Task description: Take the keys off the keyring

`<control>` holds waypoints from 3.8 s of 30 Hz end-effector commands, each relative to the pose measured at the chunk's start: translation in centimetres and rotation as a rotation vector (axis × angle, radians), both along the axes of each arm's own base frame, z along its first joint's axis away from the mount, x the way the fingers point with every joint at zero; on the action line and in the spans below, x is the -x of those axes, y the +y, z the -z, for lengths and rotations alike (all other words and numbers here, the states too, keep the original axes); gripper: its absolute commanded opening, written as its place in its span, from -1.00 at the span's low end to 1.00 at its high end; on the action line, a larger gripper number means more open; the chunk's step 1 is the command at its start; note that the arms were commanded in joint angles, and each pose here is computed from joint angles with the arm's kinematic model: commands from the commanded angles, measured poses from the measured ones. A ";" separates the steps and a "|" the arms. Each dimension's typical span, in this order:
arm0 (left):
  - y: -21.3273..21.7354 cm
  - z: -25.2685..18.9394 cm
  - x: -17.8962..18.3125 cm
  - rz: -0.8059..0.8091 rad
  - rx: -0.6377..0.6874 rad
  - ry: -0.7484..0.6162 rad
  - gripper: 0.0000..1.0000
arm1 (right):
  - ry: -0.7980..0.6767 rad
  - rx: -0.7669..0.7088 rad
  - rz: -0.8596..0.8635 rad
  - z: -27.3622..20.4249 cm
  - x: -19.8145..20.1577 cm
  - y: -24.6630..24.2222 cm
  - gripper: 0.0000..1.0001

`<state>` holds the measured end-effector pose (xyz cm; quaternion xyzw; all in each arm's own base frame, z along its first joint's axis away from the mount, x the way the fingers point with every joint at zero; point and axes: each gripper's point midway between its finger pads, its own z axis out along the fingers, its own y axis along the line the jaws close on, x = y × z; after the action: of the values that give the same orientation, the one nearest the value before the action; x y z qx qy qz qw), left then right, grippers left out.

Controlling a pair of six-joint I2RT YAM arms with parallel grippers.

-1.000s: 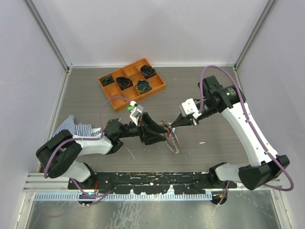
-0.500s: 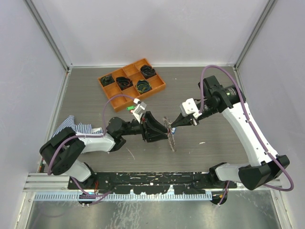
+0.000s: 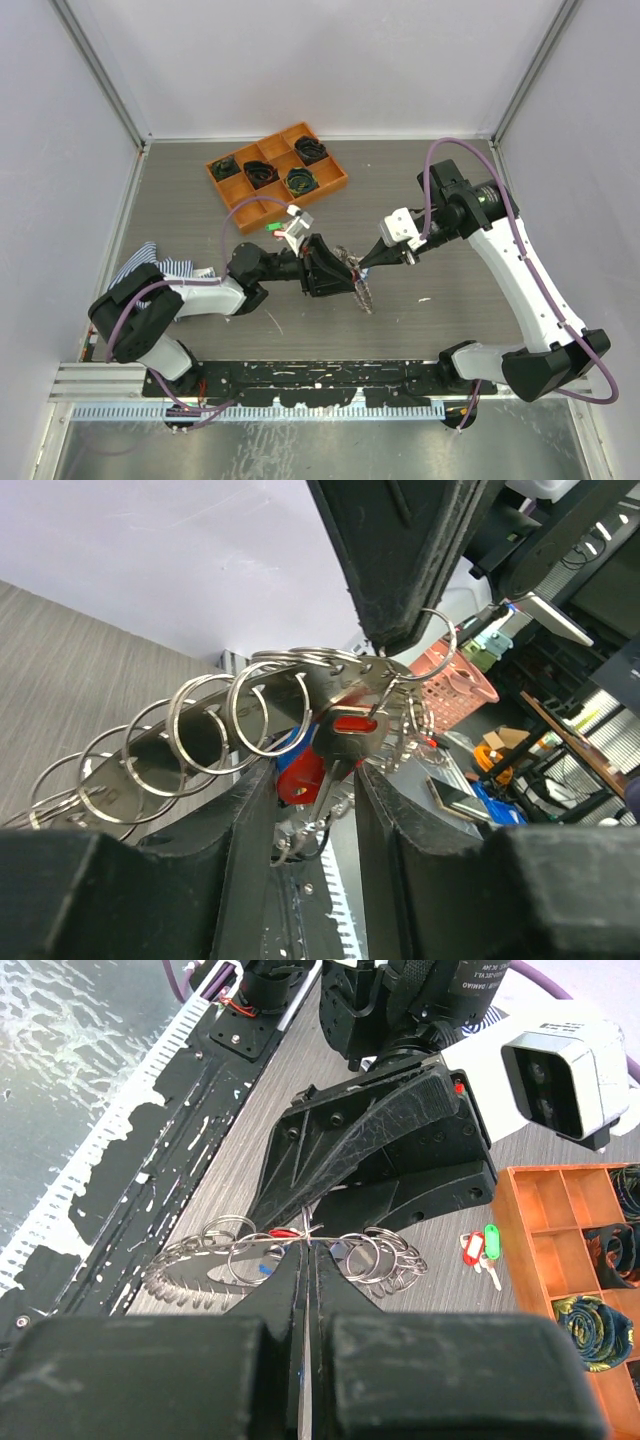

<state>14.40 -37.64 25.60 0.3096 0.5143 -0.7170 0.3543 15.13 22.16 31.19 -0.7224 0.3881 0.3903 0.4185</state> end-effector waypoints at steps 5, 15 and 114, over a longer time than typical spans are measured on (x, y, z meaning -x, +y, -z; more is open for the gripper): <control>0.6 -2.6 2.1 0.076 0.069 -0.076 -0.34 | -0.025 -0.057 -0.019 -1.7 1.1 0.2 -0.99; 0.8 -3.7 2.2 0.075 0.090 -0.078 -0.50 | -0.018 -0.057 -0.021 -1.4 1.4 0.1 -0.99; 0.4 -4.2 3.4 0.087 0.104 -0.012 -0.42 | 0.009 -0.068 -0.041 -0.8 2.4 0.1 -0.99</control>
<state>11.33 -37.96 26.79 0.3062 0.5084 -0.7483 0.2963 13.90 21.99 30.27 -0.7202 0.3896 0.4023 0.4094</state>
